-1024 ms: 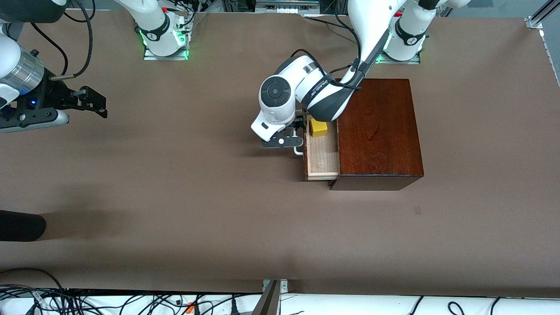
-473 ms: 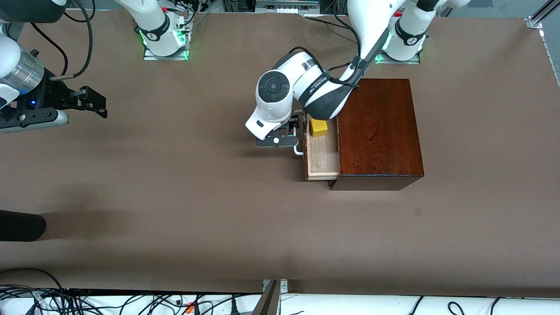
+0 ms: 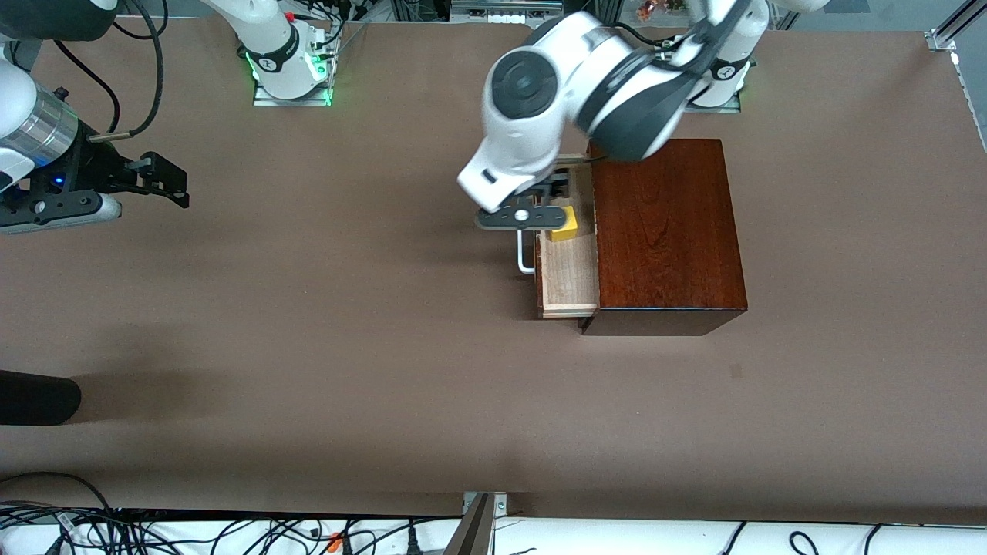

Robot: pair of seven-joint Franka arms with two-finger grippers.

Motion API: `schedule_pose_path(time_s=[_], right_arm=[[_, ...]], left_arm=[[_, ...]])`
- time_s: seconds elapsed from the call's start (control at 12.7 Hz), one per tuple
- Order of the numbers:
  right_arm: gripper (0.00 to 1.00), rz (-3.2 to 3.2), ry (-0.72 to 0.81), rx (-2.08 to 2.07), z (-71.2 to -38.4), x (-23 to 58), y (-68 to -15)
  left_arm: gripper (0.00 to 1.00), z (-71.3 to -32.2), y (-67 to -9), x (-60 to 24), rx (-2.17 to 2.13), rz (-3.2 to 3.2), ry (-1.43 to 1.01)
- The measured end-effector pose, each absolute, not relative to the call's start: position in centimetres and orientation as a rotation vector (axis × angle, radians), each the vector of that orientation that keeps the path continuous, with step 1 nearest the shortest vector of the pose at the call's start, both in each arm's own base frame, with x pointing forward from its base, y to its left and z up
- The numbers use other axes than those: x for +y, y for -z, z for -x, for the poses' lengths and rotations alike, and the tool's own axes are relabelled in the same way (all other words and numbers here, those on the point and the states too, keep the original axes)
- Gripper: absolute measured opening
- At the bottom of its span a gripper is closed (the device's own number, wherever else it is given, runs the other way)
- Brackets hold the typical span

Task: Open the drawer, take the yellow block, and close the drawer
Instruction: 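Release the handle and raise the left gripper while the right gripper approaches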

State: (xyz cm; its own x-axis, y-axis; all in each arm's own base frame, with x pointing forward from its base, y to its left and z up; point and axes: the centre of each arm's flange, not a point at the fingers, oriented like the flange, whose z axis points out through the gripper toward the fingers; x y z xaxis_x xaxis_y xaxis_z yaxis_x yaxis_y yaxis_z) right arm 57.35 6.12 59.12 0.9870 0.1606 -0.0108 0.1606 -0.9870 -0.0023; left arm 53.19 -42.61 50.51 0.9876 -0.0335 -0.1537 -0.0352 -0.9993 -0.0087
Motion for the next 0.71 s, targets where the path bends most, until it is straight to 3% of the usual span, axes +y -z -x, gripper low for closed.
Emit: schedule_pose_path(time_s=[0.39,0.71], right_arm=[[1.00,3.118,-0.006,-0.348,-57.0,9.5,-59.2],[1.00,3.091,0.004,-0.510,-56.3,15.5,-58.5]], left_arm=[[1.00,-57.6,-60.9,-23.3,0.335,3.138,-0.198],[1.00,-57.6,-62.2,-13.2,0.320,3.146,-0.151]])
